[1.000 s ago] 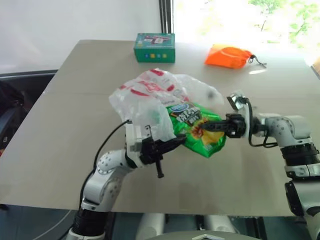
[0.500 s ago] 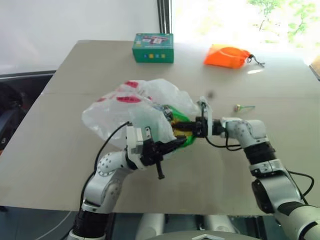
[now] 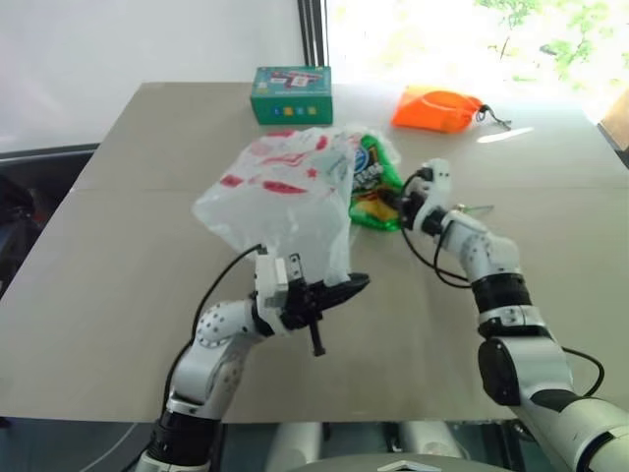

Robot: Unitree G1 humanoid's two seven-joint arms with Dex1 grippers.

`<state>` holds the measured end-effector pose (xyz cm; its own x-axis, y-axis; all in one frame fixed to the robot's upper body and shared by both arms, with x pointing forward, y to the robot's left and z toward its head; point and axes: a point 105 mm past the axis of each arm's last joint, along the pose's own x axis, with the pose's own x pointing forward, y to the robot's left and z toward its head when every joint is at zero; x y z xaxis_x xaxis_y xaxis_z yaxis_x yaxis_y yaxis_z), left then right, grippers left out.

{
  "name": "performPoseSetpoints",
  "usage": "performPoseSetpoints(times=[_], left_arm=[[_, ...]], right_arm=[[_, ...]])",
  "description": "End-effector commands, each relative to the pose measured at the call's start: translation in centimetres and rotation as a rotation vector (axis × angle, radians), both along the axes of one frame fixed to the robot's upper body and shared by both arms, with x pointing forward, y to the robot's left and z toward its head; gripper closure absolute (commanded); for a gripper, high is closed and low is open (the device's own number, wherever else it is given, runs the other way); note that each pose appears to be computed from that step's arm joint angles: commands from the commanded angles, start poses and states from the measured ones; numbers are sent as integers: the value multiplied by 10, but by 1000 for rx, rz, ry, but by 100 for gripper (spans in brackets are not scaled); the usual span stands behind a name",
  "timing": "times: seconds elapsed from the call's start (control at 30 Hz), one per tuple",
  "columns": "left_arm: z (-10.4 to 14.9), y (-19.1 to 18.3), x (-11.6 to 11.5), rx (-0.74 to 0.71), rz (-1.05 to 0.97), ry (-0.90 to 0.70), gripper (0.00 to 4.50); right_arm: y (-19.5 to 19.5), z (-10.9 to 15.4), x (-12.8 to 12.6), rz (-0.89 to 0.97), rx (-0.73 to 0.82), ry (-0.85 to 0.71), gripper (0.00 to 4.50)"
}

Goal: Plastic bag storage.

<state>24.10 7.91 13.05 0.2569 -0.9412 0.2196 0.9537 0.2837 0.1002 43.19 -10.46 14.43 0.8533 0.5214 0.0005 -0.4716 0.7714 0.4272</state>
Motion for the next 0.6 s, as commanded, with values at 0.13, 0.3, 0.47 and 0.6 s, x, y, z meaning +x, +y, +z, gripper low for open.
performPoseSetpoints(times=[0.13, 0.3, 0.47, 0.6], left_arm=[[9, 4, 12, -9, 55, -73, 450], [14, 0, 17, -38, 52, -78, 450], [14, -5, 18, -46, 33, -77, 450], [11, -9, 15, -41, -4, -65, 450]], right_arm=[[-17, 49, -11, -73, 165, -153, 445], [33, 19, -58, 263, 53, -35, 445], [72, 1, -93, 541, 91, 161, 445], [94, 4, -82, 589, 87, 179, 445]])
